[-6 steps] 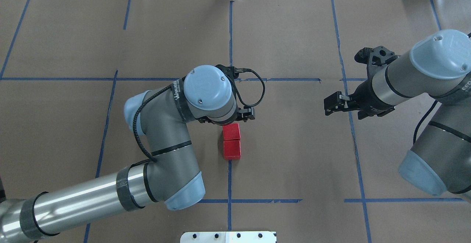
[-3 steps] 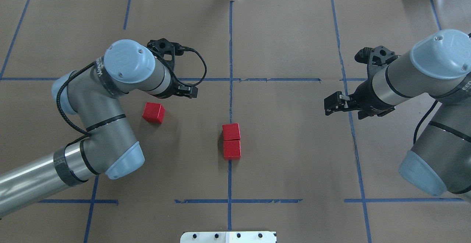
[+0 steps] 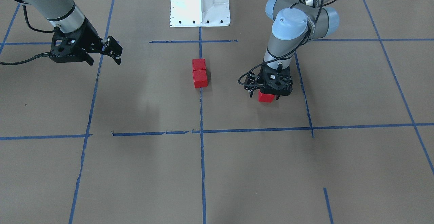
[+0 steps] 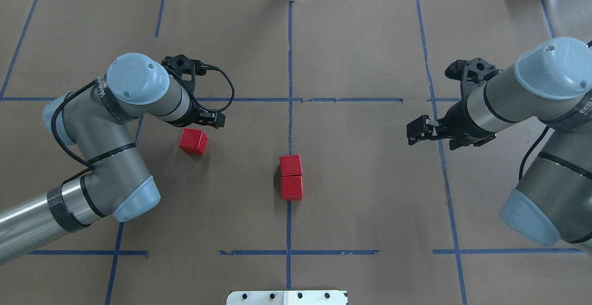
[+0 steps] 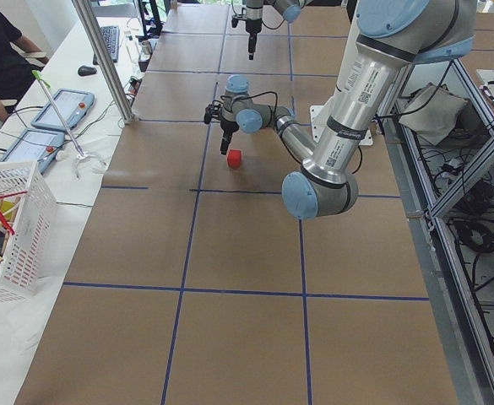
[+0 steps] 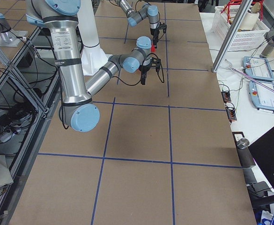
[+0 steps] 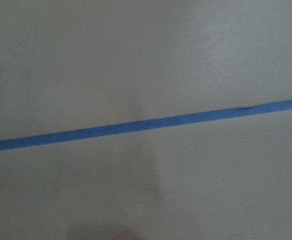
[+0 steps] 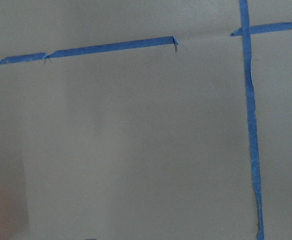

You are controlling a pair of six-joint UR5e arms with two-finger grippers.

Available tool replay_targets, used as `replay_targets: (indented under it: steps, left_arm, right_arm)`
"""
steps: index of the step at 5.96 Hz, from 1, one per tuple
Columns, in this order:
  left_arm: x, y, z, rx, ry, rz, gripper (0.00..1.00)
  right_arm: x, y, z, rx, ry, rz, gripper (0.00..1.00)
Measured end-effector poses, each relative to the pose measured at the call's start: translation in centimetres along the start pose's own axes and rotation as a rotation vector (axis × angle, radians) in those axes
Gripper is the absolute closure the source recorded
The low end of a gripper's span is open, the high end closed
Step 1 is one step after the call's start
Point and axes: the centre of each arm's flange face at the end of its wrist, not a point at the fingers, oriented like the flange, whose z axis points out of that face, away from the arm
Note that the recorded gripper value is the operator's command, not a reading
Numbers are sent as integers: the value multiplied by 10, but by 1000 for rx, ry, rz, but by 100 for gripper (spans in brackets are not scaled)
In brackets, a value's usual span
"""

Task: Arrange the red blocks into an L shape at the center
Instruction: 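Move the left gripper back to the remaining red cube and grasp it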

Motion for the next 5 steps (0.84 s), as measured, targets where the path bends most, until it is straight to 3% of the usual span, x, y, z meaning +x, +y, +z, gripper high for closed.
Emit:
replay_targets:
  steps: [3,5]
  left_arm:
    - [-10,12,14,-47,-6,-35,3]
    - [-8,12,19,-55,-11,-40,11]
  right_arm:
    - [0,1,-1,0,-1,0,0]
    - [1,0,0,0,2,2,0]
